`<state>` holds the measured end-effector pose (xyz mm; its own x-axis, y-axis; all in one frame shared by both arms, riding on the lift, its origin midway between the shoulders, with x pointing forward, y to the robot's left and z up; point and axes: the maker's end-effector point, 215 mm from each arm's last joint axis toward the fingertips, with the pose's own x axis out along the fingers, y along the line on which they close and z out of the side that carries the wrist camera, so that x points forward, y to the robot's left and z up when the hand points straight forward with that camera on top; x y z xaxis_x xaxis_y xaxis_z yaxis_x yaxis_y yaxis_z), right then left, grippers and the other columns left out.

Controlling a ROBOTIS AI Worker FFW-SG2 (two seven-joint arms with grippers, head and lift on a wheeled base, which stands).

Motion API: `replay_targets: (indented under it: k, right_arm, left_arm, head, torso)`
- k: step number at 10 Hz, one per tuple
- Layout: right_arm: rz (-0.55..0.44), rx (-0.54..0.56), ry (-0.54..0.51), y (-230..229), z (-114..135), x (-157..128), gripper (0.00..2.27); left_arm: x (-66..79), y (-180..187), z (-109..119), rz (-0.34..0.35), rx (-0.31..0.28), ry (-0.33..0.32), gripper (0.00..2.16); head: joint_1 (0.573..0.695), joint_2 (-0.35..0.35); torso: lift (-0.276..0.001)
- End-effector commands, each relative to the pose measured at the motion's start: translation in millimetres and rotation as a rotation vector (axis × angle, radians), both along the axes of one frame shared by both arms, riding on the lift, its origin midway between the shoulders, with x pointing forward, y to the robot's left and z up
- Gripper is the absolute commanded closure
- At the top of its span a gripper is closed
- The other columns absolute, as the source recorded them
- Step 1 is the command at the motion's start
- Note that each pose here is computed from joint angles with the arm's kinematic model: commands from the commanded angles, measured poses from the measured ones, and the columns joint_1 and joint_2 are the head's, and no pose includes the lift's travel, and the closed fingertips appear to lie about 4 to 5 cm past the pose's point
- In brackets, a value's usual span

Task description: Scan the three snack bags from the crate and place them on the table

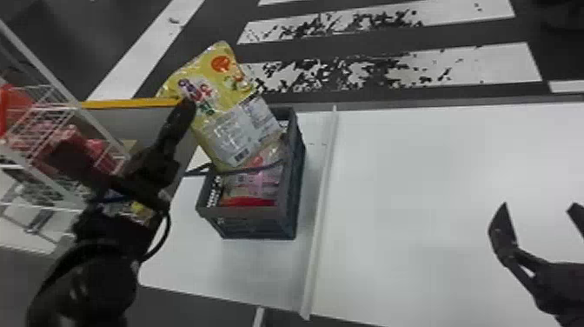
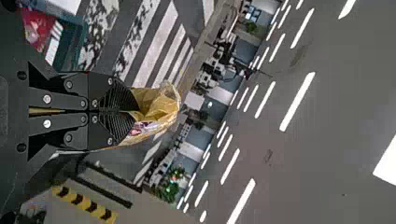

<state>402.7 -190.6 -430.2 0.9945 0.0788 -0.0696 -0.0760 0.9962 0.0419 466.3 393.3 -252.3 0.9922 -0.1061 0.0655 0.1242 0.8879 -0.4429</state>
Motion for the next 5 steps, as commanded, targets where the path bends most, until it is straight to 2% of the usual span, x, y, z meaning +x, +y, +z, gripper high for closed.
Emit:
replay_targets:
  k: [1, 2, 5]
  right_arm:
    - [-0.004, 0.002, -0.007, -1.1, 3.3, -0.1, 0.08]
    - [-0.004, 0.003, -0.012, -1.0, 4.9, -1.5, 0.08]
    - [-0.003, 0.004, -0.014, -1.1, 6.3, -4.4, 0.08]
  left_arm:
    - [-6.3, -12.7, 7.7, -0.039, -0.037, 0.0, 2.14]
    - [-6.0, -12.6, 7.8, -0.036, -0.038, -0.001, 2.14]
    - [-6.2, -2.0, 10.7, 0.003, 0.011, -0.011, 2.14]
  head:
    - [0.695, 0.257]
    - [0.695, 0.249]
    - [0.695, 0.251]
  torso:
    - [-0.062]
    - [-0.062]
    - [-0.062]
